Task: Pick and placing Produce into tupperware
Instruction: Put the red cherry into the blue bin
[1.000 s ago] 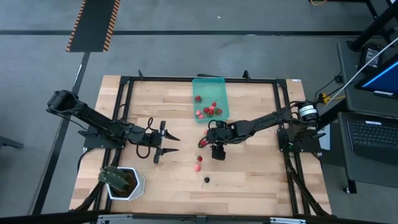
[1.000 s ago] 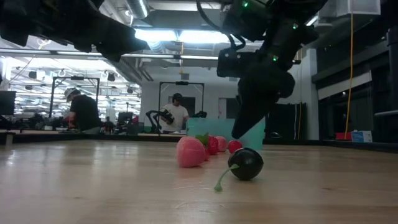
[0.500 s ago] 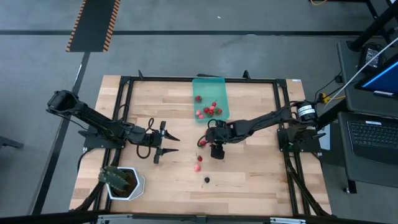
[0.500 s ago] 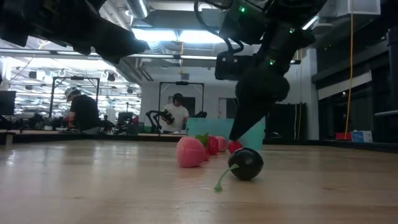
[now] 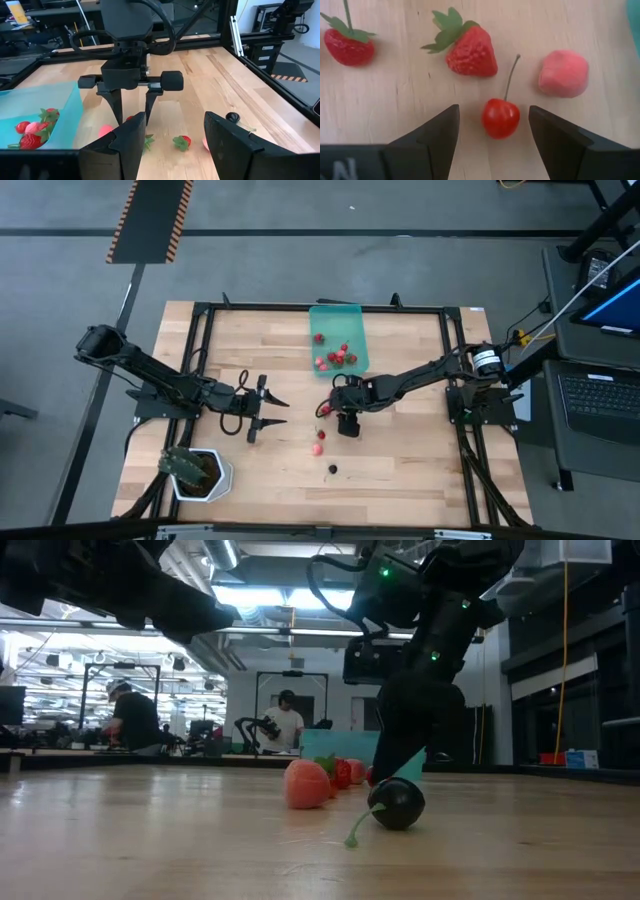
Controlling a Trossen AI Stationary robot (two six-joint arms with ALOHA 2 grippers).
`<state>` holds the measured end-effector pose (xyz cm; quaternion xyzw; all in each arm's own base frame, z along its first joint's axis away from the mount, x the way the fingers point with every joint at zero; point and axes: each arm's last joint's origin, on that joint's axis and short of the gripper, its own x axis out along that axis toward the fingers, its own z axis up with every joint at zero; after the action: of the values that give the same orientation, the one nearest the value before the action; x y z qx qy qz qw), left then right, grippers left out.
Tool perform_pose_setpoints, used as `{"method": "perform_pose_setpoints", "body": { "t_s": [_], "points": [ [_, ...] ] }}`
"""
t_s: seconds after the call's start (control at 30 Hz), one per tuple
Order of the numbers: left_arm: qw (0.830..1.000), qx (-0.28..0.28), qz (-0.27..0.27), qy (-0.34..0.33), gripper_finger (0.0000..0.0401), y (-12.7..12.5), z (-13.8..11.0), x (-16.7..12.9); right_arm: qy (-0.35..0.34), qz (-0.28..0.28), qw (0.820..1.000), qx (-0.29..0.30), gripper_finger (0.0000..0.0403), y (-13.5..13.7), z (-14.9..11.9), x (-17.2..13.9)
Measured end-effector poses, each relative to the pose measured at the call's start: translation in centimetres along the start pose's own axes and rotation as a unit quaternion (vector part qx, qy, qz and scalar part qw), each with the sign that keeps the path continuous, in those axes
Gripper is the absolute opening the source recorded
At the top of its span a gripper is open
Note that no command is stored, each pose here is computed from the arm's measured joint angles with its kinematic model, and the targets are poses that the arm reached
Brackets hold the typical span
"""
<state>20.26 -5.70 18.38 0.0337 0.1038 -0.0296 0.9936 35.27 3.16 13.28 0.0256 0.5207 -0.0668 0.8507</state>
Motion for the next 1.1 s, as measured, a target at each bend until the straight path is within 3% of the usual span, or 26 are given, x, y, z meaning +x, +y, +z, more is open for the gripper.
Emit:
{"method": "perform_pose_setpoints", "body": {
  "t_s": [0.17,0.4,0.9,1.1],
  "points": [
    [1.0,0.0,0.0,0.0,0.0195,0.0,0.0,0.0,0.0,0.0,1.0,0.001,0.0203,0.0,0.0,0.0],
    [1.0,0.0,0.0,0.0,0.0195,0.0,0.0,0.0,0.002,-0.003,1.0,0.016,0.0104,-0.4,0.0,0.1],
    [1.0,-0.001,0.0,0.0,0.0195,0.0,0.0,0.0,0.016,0.015,0.999,0.048,0.01,-1.4,0.1,-0.1],
    [1.0,-0.001,0.0,0.0,0.0195,0.0,0.0,0.0,-0.012,0.025,0.999,0.047,0.01,-1.3,0.6,-2.2]
  ]
}}
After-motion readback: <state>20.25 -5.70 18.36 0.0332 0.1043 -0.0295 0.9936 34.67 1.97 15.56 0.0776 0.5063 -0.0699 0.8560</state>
